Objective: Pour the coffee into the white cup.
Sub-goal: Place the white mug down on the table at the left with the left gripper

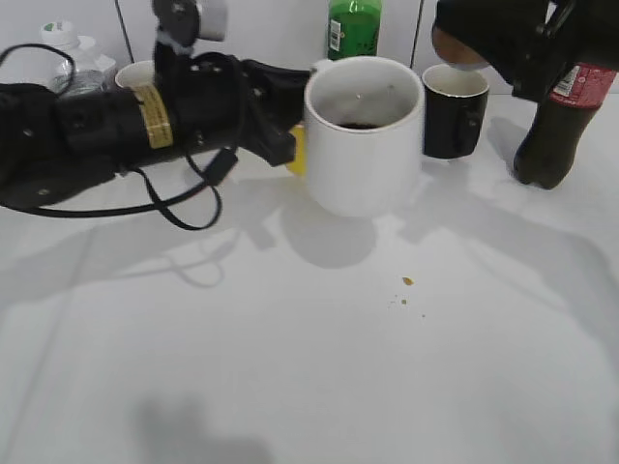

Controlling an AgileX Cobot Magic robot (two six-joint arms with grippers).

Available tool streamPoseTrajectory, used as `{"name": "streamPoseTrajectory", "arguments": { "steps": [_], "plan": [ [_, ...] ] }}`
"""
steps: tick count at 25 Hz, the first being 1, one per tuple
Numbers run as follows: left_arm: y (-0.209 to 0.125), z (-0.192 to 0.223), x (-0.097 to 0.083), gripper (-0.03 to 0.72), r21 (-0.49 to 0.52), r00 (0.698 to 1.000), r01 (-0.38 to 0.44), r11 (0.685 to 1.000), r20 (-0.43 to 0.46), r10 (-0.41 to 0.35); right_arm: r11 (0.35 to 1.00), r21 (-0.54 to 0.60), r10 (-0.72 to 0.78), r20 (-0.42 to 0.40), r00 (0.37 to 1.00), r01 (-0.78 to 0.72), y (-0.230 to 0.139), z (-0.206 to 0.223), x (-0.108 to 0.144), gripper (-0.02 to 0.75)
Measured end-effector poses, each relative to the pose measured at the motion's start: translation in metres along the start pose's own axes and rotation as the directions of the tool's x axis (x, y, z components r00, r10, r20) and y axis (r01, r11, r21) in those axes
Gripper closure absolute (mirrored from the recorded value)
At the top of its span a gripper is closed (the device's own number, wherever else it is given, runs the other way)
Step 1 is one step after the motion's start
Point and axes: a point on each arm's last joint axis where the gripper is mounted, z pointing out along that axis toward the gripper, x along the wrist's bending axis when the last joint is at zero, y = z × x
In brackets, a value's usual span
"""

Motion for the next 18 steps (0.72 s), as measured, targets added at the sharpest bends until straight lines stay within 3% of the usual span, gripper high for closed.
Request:
{"name": "streamPoseTrajectory", "arguments": {
  "steps": [2,5,13,18],
  "plan": [
    [0.001,-0.01,0.009,0.634,0.002,0.999,0.001,1.0,-0.034,-0.001,0.989,0.042,0.141,0.042,0.989,-0.143,-0.004,0.0,-0.003,0.203],
    [-0.004,-0.03,0.022,0.634,0.021,0.996,0.018,1.0,-0.093,-0.016,0.97,0.096,0.212,0.115,0.97,-0.223,-0.011,-0.001,-0.008,0.203],
    [-0.033,-0.086,0.04,0.634,0.059,0.966,0.115,0.992,-0.238,-0.098,0.959,0.137,0.223,0.171,0.96,-0.247,-0.016,-0.002,-0.012,0.203],
    [-0.051,-0.113,0.044,0.634,0.037,0.923,0.15,0.988,-0.364,-0.126,0.959,0.139,0.223,0.173,0.959,-0.248,-0.016,-0.002,-0.012,0.203]
  ]
}}
